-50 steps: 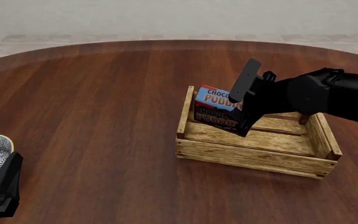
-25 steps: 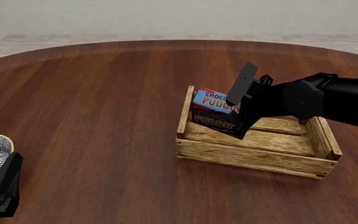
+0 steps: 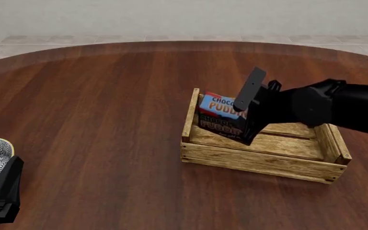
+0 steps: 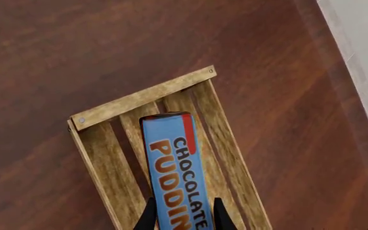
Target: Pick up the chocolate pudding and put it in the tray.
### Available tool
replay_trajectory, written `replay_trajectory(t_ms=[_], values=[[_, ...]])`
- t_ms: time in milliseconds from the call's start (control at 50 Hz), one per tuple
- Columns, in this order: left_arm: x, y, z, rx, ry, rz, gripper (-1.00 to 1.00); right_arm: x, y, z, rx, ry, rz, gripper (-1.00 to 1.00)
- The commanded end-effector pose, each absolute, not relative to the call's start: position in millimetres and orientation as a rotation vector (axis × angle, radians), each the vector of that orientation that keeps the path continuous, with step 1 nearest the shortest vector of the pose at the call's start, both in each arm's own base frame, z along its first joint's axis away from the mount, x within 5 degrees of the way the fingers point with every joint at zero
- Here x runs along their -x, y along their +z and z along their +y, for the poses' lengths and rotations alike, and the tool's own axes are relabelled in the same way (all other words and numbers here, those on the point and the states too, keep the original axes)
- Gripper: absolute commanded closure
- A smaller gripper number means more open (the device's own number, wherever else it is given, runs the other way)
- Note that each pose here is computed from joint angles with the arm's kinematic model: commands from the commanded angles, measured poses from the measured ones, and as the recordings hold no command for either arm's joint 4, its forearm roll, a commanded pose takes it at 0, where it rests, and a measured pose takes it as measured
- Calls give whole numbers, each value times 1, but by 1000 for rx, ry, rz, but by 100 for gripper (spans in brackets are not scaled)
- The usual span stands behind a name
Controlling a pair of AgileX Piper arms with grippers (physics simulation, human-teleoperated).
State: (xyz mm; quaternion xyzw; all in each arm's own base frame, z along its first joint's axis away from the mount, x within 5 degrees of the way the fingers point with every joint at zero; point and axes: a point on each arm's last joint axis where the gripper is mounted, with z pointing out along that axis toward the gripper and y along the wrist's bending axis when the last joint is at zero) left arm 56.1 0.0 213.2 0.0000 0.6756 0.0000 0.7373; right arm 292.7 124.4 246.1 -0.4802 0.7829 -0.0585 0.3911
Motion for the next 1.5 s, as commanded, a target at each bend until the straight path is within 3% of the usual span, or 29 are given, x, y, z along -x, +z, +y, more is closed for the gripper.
replay_trajectory(t_ms=[20,1500], values=[[-56,213,0,0,0,1484,-100,-292,242,124,1194,-138,2002,100],[-56,213,0,0,0,1484,-100,-289,216,124,1173,-115,2032,100]])
